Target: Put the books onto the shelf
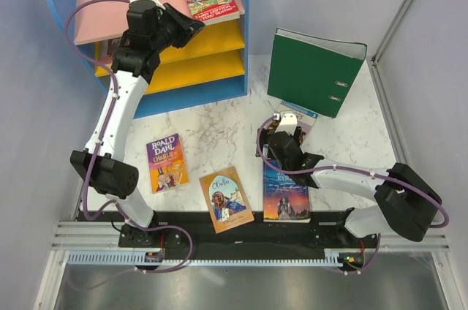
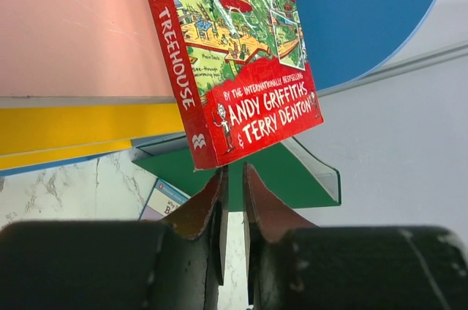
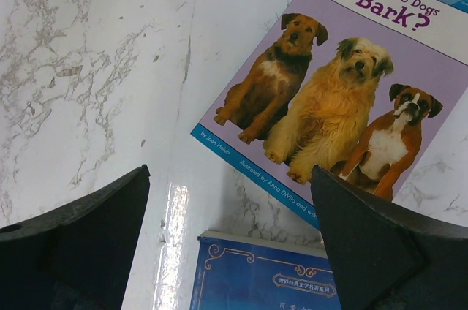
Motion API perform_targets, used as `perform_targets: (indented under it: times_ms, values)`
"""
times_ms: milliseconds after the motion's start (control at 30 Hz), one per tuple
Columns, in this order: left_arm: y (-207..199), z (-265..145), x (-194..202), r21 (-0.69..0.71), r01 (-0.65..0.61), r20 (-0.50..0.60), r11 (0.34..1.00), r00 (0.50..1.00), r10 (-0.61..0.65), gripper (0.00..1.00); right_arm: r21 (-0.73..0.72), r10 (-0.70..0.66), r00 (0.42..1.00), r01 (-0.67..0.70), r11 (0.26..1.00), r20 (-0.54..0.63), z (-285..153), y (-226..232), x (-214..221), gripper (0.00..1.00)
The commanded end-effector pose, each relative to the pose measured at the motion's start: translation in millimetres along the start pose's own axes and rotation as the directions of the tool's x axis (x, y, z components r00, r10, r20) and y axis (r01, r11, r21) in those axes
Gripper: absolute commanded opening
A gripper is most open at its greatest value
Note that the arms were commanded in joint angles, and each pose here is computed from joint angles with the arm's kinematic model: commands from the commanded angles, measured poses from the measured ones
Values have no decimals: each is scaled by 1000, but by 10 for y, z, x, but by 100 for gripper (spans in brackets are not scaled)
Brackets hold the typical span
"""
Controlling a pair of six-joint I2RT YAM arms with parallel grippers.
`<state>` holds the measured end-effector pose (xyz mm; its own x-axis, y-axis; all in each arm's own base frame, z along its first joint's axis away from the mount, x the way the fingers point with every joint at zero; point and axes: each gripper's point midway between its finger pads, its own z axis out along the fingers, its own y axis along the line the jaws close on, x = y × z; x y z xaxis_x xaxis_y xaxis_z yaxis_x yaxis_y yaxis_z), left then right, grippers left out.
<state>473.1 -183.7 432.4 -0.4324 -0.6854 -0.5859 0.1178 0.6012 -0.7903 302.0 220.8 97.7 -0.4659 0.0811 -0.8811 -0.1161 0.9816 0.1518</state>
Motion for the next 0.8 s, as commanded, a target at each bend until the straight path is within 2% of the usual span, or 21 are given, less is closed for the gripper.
perform_targets:
  times_ms: [0,367,533,600,633,667,700,733,767]
  values:
    - [-113,22,-183,25,-52,72,998,996,50,19,5,7,999,-7,1000,42,13,70,-190,98]
    - [-113,71,-268,14,-68,105,998,992,66,20,6,6,999,-7,1000,41,10,70,-183,98]
    - [-237,-25,-153,73,-104,55,992,993,100,19,-2,6,999,-6,1000,39,1,81,-189,98]
    - [-259,-177,8,89,-128,20,988,992,127,22,-17,11,999,-11,1000,38,-9,108,-207,98]
    - [-79,-164,206,53,-130,-24,990,991,132,24,-48,4,1000,-3,999,23,-18,166,-193,98]
    - [-64,-215,343,52,-160,-44,986,986,162,26,-60,-5,1000,5,998,3,-30,190,-170,98]
    - [-145,-442,369,71,-180,-31,981,983,183,30,-84,0,1000,0,996,-8,-32,270,-213,98]
    - [134,-440,689,24,-184,-102,983,977,185,32,-136,-5,999,-1,991,-45,-57,381,-183,98]
    - [239,-529,802,-1,-181,-114,983,977,180,34,-165,-22,996,7,986,-91,-87,432,-116,98]
